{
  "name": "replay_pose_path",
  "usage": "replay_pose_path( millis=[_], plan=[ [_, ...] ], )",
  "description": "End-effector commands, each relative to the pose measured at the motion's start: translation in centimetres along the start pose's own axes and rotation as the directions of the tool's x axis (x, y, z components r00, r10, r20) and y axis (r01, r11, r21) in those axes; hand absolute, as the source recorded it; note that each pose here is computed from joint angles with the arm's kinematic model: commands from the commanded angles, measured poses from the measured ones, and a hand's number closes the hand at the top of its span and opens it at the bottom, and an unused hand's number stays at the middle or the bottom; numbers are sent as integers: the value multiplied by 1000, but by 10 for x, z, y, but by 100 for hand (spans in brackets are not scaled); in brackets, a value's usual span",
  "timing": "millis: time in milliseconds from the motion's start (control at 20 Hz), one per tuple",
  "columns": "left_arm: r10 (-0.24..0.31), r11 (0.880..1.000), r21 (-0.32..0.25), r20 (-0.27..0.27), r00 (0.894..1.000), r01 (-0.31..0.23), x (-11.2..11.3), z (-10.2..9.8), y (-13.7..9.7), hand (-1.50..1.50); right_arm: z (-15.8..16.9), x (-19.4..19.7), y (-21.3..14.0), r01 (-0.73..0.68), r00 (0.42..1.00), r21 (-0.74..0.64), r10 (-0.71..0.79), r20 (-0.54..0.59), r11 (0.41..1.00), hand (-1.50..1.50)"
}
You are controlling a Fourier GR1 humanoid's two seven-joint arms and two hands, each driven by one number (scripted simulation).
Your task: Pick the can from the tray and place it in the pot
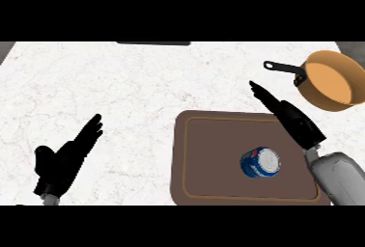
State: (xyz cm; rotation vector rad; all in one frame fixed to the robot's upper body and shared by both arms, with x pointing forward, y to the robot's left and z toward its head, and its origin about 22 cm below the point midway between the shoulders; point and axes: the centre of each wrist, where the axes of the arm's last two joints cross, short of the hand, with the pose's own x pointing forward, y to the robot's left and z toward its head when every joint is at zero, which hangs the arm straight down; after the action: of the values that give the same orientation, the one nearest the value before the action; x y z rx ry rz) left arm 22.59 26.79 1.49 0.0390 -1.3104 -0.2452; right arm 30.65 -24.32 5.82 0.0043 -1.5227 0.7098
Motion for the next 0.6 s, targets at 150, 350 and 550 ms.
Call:
replay_pose_path(
  millis=[150,350,550],
  plan=[
    [32,968,236,206,978,-81,39,-12,34,0,28,-16,-58,88,994,-399,-56,91,913,150],
    [73,938,308,272,959,-158,58,-15,43,0,74,-31,-113,-410,912,-511,346,-220,755,150],
    [77,934,313,290,954,-171,65,-29,24,0,94,-67,-61,-71,985,-713,163,61,697,-150]
  ],
)
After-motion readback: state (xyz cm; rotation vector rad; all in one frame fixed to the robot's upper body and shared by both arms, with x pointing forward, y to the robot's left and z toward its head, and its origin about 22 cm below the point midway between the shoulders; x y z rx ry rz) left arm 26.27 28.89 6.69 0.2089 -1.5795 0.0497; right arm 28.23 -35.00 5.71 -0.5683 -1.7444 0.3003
